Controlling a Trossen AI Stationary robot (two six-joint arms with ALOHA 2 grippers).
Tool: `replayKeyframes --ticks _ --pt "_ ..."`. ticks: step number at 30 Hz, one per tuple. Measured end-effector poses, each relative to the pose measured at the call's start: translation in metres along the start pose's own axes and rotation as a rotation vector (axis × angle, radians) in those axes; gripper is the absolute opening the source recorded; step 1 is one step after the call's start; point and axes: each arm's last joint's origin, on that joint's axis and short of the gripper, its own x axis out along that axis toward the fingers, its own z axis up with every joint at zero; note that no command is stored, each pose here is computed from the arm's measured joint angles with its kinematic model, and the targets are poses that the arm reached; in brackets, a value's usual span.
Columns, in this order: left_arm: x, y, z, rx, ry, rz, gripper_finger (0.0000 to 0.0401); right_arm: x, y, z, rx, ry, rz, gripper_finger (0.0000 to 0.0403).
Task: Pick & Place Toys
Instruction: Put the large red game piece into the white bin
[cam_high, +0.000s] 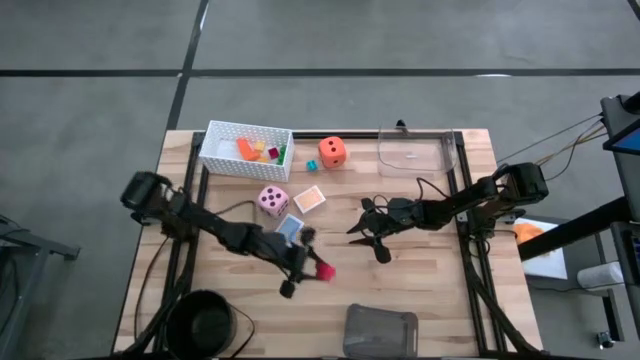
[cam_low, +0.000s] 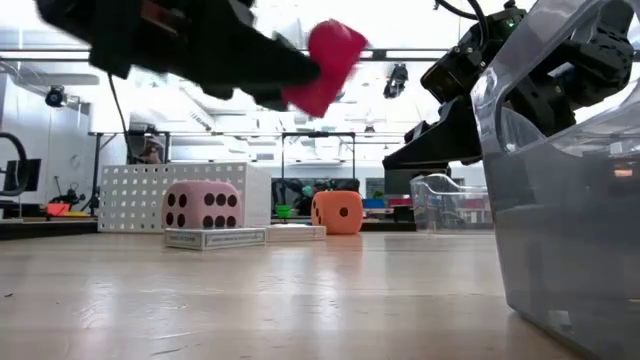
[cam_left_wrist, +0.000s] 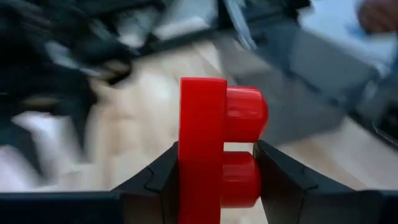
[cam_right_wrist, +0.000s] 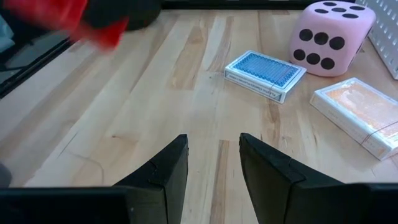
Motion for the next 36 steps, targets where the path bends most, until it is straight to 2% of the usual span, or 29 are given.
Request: replayKeyframes --ticks 3,10,14,19,25,31,36 --pt "-0.025 0.006 -0.006 -0.027 -0.061 0.108 0.016 0.0 0.0 0.0 -0.001 -0.002 0.0 0.0144" --pt "-0.067 0.036 -0.014 -0.118 -0.063 0.39 0.016 0.0 0.0 0.001 -0.005 -0.008 0.0 0.0144" --pt "-0.083 0.061 -0.013 -0.182 -0.066 0.539 0.016 0.0 0.0 0.002 -0.007 -0.012 0.0 0.0144" --pt "-0.101 0.096 -0.019 -0.258 -0.055 0.78 0.016 0.0 0.0 0.001 -0.006 -0.011 -0.001 0.0144" --pt "-0.127 0.139 -0.037 -0.412 -0.035 1.04 0.016 0.0 0.0 0.001 -0.005 -0.005 0.0 0.0144" --pt "-0.152 0.168 -0.059 -0.527 0.022 1.2 0.016 0.0 0.0 0.0 -0.005 -0.002 0.001 0.0144" --pt "-0.165 0.178 -0.07 -0.584 0.066 1.271 0.016 0.0 0.0 0.0 -0.005 -0.002 0.001 0.0144"
